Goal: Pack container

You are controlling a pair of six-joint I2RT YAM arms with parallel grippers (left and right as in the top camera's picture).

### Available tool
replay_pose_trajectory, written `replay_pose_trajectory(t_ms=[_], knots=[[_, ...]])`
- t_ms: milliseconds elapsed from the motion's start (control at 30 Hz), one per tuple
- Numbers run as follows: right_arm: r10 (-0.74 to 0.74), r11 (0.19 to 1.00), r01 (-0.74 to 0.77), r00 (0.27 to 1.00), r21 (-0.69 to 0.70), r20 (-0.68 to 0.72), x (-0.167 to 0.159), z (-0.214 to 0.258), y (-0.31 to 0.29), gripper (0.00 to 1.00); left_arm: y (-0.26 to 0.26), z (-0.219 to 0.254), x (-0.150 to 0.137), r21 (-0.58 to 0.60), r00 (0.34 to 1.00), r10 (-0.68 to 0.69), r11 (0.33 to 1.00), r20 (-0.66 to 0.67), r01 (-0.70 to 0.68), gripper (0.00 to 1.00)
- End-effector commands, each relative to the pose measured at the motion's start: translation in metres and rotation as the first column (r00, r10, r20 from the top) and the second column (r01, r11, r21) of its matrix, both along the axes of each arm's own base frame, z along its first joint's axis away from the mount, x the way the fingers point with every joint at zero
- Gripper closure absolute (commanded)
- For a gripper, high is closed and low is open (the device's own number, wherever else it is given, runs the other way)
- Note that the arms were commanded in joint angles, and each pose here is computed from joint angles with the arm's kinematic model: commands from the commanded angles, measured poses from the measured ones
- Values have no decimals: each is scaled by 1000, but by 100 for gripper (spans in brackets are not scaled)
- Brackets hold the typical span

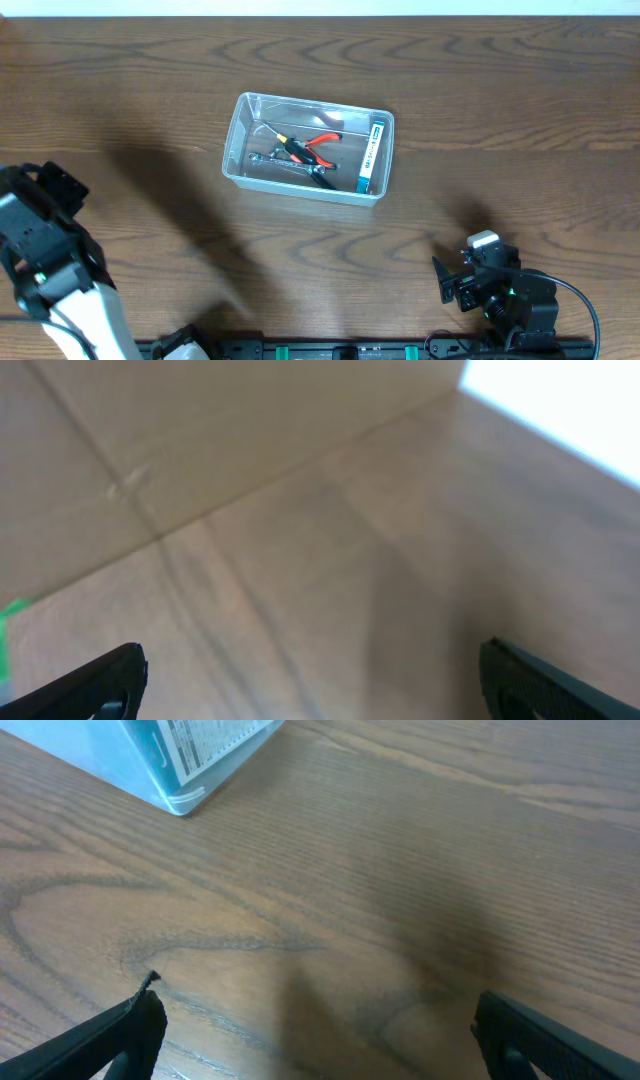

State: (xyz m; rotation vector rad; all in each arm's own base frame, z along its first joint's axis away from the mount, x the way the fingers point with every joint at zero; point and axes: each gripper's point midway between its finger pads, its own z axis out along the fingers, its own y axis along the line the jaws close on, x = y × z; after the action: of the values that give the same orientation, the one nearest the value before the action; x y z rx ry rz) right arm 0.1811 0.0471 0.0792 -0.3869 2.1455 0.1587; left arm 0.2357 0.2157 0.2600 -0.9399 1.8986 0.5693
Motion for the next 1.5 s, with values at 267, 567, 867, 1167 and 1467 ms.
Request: replay_pose_trajectory(t_ms=[267,567,867,1167,1467], knots=[[-8,1000,8,1000,14,-6,0,-3,0,1,-30,54,-12,110,987,-73,992,141,58,2],[-8,1000,8,1000,14,-6,0,-3,0,1,-90,64,4,102,931,-312,949,192,297,2],[-8,1000,8,1000,14,-6,0,-3,0,1,-217,67,12,14,541,-773,578,332,816,2],[-8,1000,8,1000,14,-6,0,-3,0,1,-225,62,14,210,468,-794,571,388,794,2],[-8,1000,8,1000,14,-6,0,-3,0,1,-229,-13,12,233,477,-791,582,382,779,2]])
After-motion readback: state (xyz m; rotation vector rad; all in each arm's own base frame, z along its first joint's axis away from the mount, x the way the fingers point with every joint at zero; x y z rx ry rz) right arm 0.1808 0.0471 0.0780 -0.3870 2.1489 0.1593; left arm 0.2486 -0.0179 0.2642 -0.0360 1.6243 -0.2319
